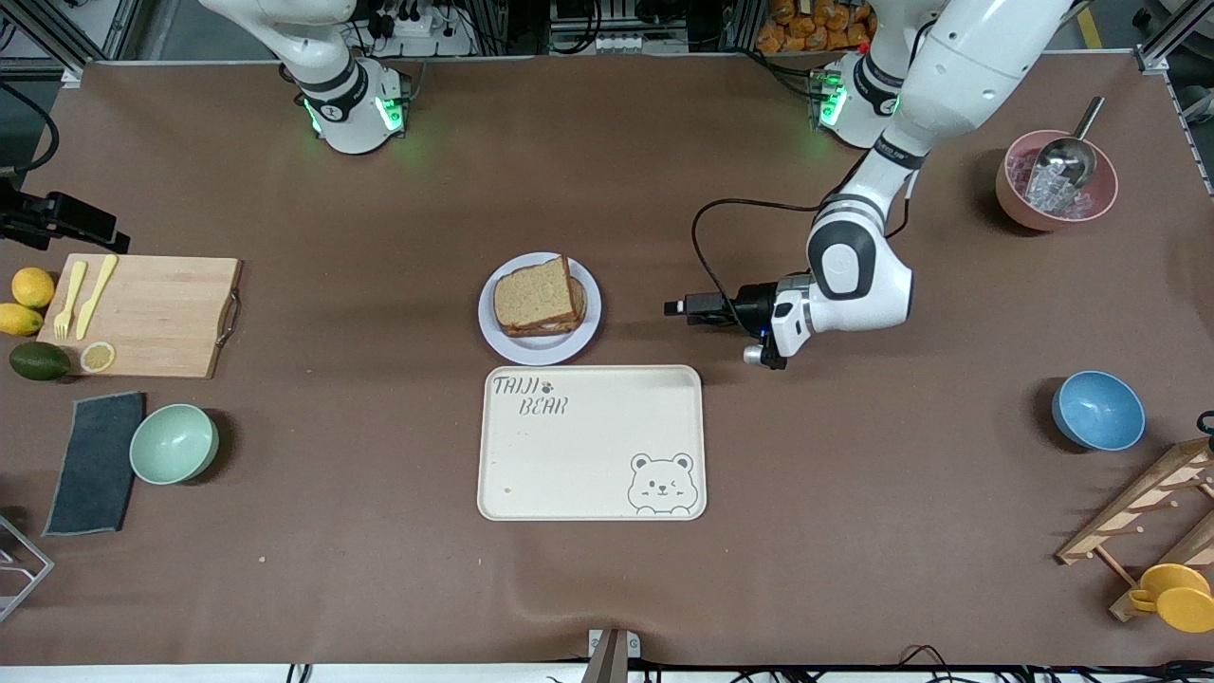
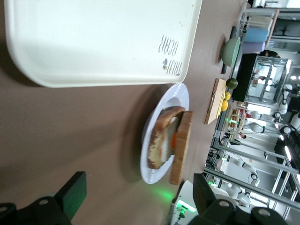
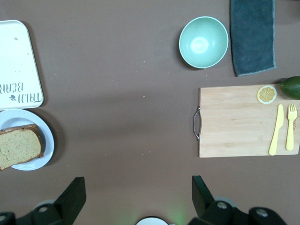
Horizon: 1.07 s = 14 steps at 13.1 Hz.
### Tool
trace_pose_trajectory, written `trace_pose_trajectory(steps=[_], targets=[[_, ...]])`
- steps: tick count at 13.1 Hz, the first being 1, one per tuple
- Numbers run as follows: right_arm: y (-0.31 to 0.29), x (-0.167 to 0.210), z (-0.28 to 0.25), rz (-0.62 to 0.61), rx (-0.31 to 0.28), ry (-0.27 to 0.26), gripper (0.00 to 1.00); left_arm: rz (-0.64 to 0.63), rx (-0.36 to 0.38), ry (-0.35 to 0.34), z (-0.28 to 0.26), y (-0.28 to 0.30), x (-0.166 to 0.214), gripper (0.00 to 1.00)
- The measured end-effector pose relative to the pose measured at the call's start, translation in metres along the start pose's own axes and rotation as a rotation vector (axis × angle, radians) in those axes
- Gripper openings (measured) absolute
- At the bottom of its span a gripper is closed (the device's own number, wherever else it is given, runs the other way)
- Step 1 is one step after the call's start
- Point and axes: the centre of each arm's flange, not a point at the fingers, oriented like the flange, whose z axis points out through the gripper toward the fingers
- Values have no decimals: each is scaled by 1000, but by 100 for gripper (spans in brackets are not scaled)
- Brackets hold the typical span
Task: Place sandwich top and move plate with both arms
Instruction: 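Lower the left gripper and grip the white plate rim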
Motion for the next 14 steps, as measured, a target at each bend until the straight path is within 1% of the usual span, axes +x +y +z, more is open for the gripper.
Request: trace_pose_trajectory(steps=[2, 3, 4, 5, 6, 7, 8, 9, 10, 13, 14], targets=[[-1, 0, 0, -1, 0, -2, 100, 35, -41, 20, 18, -24, -9, 95], [-1, -1, 1, -3, 0, -7, 100, 37, -63, 28, 28, -31, -13, 90], [-2, -1, 1, -4, 0, -12, 100, 35, -81, 31, 38, -33, -18, 90], [-2, -2, 1, -3, 0, -12, 100, 31, -91, 29, 46, -30, -21, 82], [2, -2, -1, 4, 0, -9, 100, 27, -100, 31, 51, -27, -23, 70], [7, -3, -3, 14, 1, -3, 100, 27, -108, 33, 57, -24, -25, 70], [13, -4, -6, 24, 3, 2, 100, 42, -114, 34, 64, -23, -29, 66], [15, -5, -8, 28, 3, 7, 100, 63, -119, 37, 71, -26, -32, 66], [14, -6, -9, 27, 3, 10, 100, 82, -122, 40, 77, -33, -34, 58], [11, -8, -12, 21, 6, 15, 100, 111, -130, 43, 87, -44, -30, 57], [9, -7, -13, 17, 16, 21, 100, 118, -136, 44, 91, -41, -26, 55]])
